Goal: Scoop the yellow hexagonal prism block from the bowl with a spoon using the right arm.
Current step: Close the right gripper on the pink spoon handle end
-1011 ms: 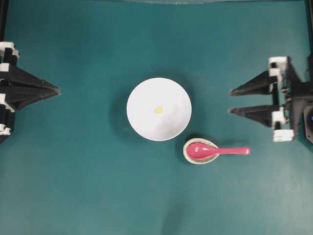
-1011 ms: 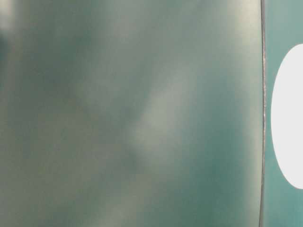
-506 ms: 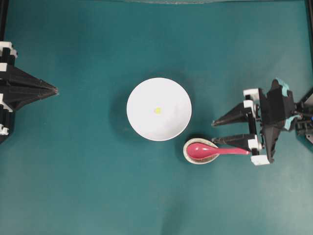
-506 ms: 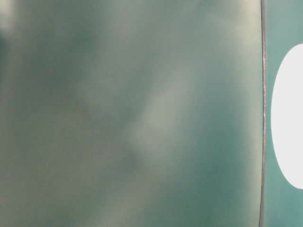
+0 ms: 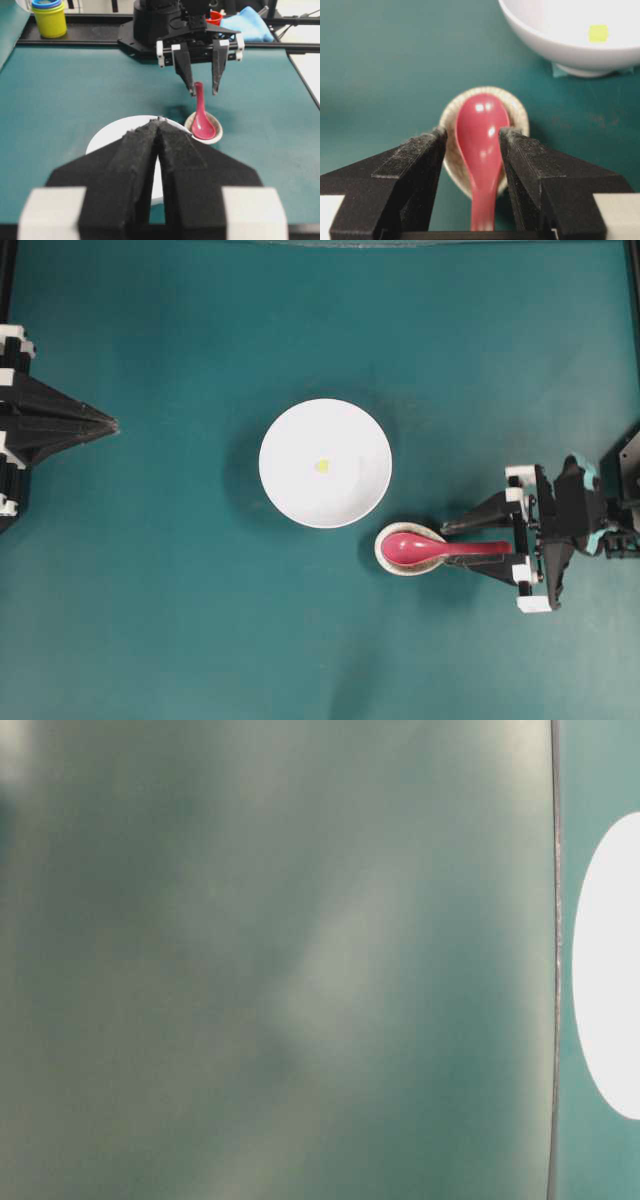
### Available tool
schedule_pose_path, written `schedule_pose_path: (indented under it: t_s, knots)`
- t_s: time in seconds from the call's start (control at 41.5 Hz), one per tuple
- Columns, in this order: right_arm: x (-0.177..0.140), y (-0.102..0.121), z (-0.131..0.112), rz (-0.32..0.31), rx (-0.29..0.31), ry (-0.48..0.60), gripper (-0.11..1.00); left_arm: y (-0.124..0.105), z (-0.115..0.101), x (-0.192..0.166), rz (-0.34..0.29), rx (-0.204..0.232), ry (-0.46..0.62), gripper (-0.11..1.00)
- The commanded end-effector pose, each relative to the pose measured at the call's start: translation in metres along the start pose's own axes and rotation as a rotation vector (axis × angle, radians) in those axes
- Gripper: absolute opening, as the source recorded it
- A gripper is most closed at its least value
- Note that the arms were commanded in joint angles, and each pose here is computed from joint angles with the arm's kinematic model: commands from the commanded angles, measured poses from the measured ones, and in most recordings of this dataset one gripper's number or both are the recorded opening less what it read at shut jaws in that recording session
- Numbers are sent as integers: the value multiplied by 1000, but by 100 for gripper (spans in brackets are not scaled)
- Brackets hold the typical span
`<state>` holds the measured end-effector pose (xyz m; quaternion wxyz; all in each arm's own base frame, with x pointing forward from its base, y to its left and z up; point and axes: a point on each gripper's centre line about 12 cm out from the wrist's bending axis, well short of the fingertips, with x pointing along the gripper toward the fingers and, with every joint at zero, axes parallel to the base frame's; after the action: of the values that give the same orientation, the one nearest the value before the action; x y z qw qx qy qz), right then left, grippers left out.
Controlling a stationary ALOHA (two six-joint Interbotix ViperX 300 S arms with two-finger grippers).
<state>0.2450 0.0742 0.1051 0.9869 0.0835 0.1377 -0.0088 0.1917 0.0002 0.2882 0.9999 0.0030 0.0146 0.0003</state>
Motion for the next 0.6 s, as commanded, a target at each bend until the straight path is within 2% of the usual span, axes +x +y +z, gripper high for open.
schedule_pose_path:
  t_s: [0.0,0.193,0.578]
  knots:
    - [0,2,-2,-14,3,-14,52,0,11,2,1,-2,-28,2]
    - [-2,-2,-12,-38,-19,8,52,0,11,2,1,0,-26,2]
    - [-9,-6,-22,-37,-37,60,52,0,9,2,1,-2,-11,2]
